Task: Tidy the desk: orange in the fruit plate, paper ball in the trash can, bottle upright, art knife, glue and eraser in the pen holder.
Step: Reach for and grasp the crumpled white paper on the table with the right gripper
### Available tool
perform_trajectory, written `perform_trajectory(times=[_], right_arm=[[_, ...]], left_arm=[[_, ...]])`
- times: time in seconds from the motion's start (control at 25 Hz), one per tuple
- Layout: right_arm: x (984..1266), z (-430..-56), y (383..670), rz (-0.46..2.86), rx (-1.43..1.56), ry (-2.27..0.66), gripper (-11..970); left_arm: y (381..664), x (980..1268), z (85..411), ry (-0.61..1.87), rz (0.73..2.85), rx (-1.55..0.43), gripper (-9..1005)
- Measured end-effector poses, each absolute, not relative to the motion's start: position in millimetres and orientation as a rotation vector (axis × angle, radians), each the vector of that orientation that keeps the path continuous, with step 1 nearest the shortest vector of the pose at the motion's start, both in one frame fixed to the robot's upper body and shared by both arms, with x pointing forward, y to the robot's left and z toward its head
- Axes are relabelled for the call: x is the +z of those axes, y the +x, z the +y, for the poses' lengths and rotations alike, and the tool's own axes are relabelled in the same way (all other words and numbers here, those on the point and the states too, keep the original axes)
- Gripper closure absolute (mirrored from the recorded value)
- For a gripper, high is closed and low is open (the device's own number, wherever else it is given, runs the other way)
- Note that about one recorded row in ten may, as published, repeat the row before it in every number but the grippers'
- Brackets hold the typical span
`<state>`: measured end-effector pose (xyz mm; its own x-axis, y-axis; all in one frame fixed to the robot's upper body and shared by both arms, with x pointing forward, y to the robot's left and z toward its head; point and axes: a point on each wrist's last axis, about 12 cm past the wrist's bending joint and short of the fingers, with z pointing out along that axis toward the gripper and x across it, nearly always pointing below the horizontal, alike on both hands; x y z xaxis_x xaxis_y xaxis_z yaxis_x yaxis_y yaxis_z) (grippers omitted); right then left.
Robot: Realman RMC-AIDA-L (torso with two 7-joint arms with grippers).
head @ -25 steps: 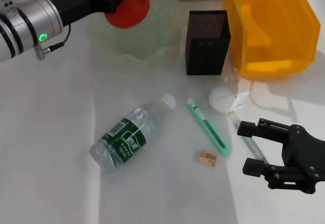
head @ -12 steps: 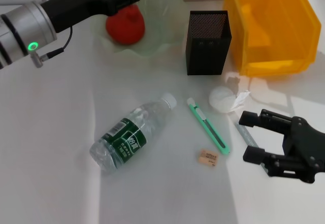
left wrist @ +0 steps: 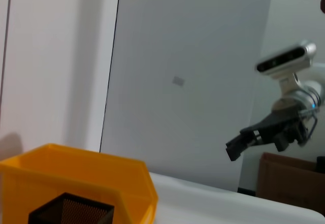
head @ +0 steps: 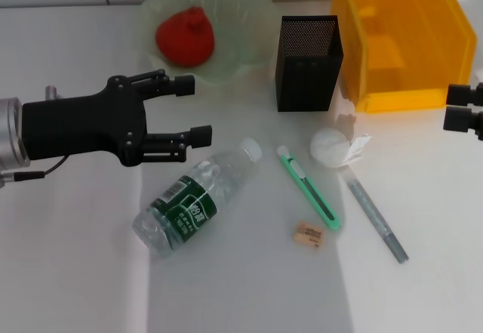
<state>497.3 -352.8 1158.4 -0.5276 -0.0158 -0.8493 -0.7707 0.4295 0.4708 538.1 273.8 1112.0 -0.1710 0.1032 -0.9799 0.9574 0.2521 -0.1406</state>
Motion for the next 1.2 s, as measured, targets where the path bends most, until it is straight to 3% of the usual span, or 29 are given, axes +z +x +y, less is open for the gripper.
perform_trajectory(times=[0.16, 0.32, 0.48, 0.76, 1.2], right_arm=[[1210, -327, 523, 2.247, 0.923, -0.821, 155], [1221, -299, 540, 2.431, 0.762, -0.891, 155], [1207, -264, 565, 2.572, 0.621, -0.961, 155], [1154, -214, 605, 2.658, 0.484, -0.998, 155], [1135, -192, 617, 2.614, 0.352, -0.995, 156]], left_arm=[[532, 1106, 282, 1.024, 1.567, -1.059, 132], [532, 1105, 285, 1.020, 1.588, -1.051, 132], [533, 1104, 286, 1.012, 1.598, -1.047, 132], [533, 1101, 284, 1.005, 1.611, -1.043, 132], [531, 1097, 281, 0.999, 1.622, -1.051, 132]])
